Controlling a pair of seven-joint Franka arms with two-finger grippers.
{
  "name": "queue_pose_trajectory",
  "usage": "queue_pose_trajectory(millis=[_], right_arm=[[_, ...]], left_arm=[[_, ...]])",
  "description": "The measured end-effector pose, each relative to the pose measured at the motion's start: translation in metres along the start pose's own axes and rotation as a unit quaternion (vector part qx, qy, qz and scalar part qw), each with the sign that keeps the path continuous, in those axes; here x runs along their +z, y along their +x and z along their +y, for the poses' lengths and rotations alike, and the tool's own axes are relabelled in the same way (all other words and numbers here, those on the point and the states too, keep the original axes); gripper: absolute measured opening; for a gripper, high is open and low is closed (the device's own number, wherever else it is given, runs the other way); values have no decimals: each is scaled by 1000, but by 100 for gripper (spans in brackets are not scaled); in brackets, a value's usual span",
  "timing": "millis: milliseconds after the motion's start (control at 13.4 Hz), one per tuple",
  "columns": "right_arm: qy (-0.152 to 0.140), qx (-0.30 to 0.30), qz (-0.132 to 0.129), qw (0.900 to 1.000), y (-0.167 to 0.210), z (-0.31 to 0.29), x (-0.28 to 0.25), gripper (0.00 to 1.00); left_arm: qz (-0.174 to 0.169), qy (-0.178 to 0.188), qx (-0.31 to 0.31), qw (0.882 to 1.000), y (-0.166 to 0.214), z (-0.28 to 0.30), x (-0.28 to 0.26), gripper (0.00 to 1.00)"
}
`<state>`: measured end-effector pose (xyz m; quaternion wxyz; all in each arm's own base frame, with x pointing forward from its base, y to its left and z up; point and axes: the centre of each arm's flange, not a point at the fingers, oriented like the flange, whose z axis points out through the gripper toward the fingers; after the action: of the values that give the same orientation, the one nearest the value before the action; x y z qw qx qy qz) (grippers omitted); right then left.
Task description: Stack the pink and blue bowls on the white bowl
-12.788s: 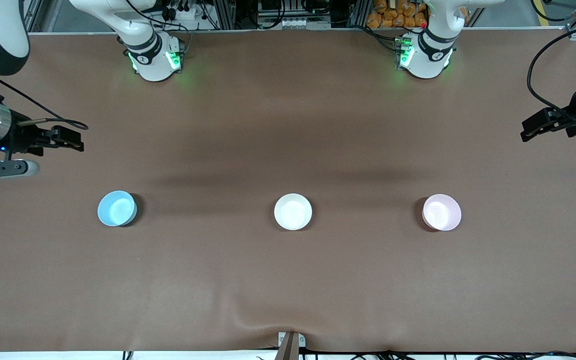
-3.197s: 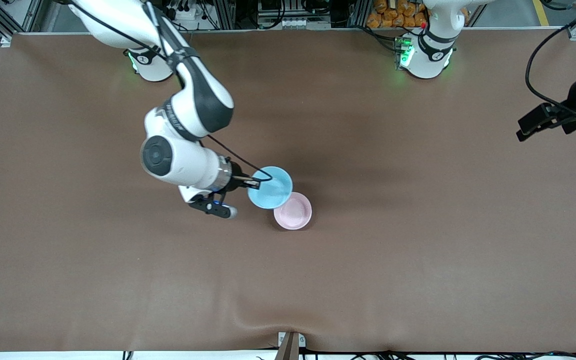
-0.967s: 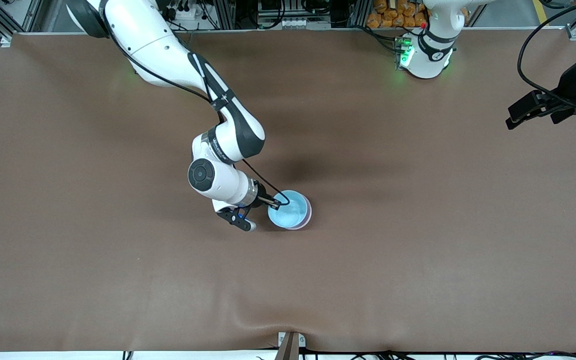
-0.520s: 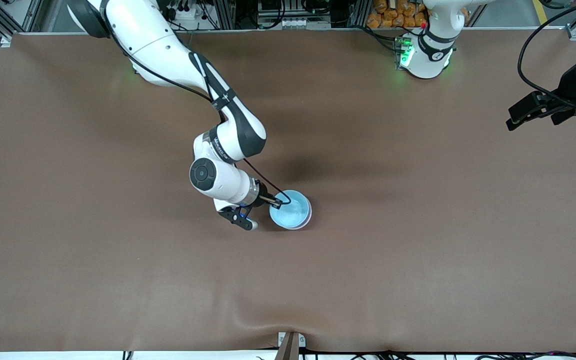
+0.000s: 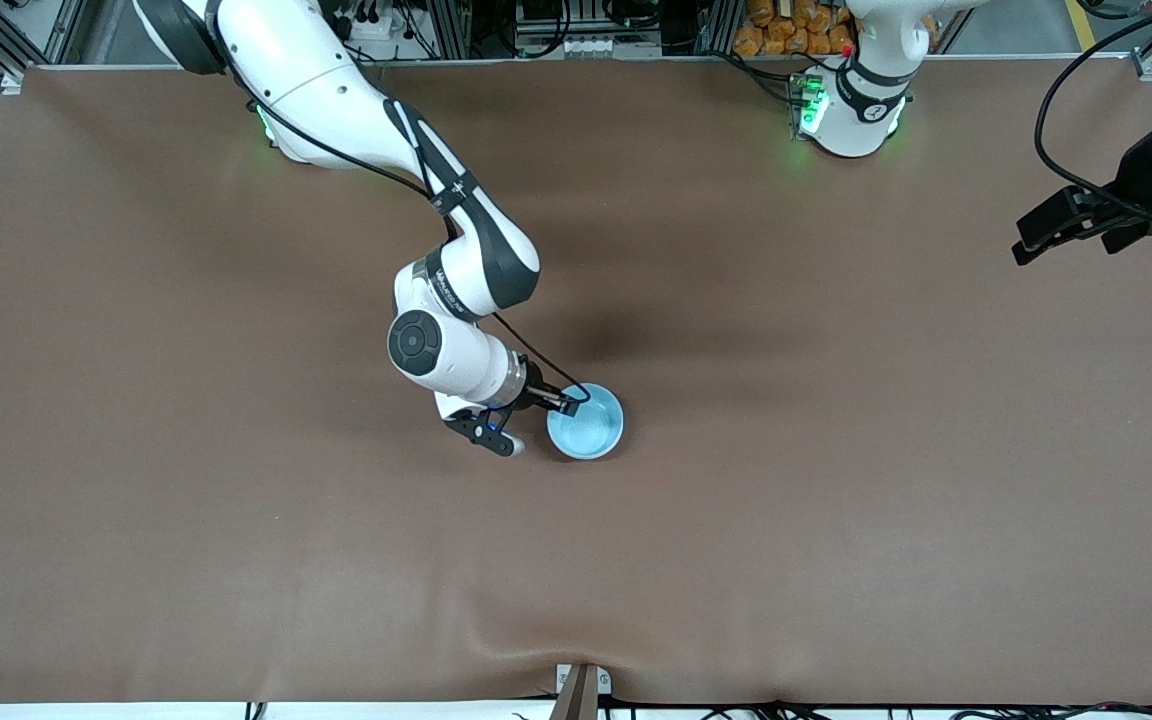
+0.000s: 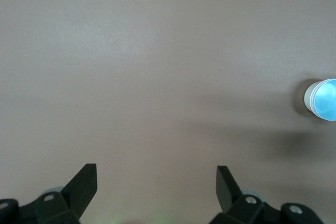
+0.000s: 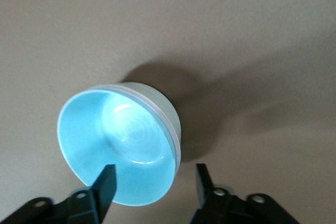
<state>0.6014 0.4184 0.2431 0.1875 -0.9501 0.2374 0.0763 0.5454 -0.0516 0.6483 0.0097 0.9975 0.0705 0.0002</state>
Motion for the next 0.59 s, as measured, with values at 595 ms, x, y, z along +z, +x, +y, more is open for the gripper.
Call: queue_pose_trajectory(millis=[595], right_arm=[[-32, -84, -22, 996, 84, 85, -136, 100]], left_arm=[[-1, 0, 0, 1000, 0, 0, 2, 100]])
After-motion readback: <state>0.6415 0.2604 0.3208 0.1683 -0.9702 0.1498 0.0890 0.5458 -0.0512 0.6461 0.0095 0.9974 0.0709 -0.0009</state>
